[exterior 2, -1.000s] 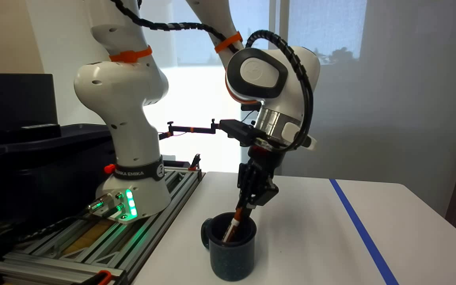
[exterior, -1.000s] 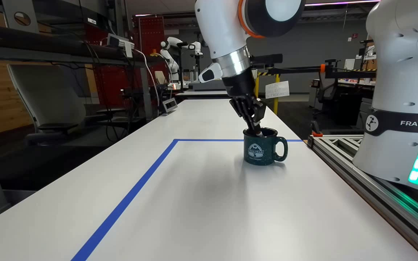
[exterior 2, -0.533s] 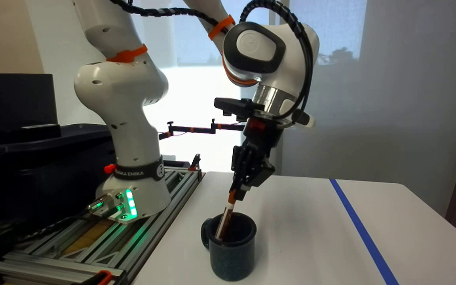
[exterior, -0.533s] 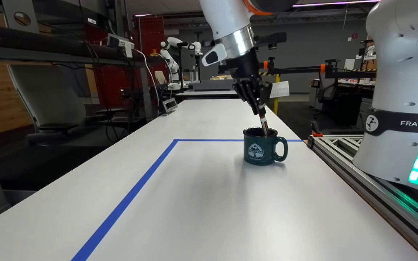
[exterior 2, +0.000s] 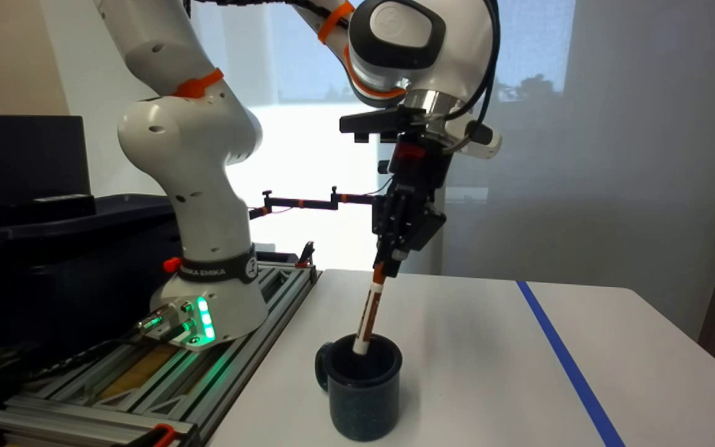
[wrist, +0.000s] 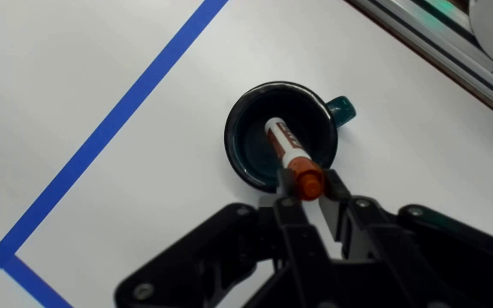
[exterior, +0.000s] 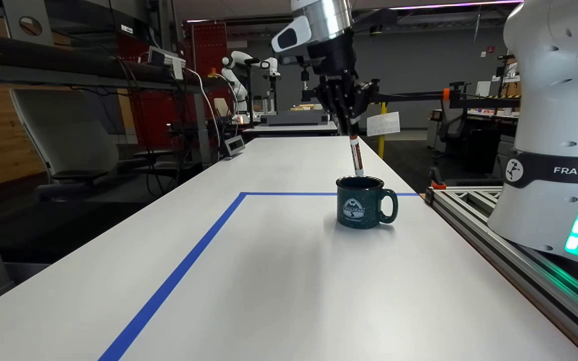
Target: Take the marker out of the green mug.
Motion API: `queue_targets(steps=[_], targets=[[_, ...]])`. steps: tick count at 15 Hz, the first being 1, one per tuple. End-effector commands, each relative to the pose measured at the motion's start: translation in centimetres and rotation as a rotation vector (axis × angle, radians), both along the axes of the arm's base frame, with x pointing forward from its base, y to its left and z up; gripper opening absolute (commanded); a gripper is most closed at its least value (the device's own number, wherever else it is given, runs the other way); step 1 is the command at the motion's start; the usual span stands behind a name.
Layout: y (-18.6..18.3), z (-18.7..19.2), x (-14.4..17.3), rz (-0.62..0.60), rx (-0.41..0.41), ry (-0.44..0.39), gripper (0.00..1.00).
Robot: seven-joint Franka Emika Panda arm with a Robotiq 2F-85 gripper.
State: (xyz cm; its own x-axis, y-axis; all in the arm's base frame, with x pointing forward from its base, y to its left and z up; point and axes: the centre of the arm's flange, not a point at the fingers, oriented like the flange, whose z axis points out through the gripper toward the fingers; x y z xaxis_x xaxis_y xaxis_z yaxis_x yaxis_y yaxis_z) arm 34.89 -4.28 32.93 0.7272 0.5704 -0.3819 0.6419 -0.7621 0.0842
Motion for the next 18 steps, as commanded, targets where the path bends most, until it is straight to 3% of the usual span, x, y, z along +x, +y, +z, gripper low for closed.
queue_targets(steps=[1,7,11,18], targets=[[2.0,3.1,0.8,0.113,-0.034,-0.076,0.05],[3.2,2.4,3.5,0.361,-0.169,-0.172,0.05],[2.8,-1.2,4.4,0.532,-0.216,-0.149,0.05],[2.6,-7.1,5.1,0.72,-0.148,-0.055,0.05]])
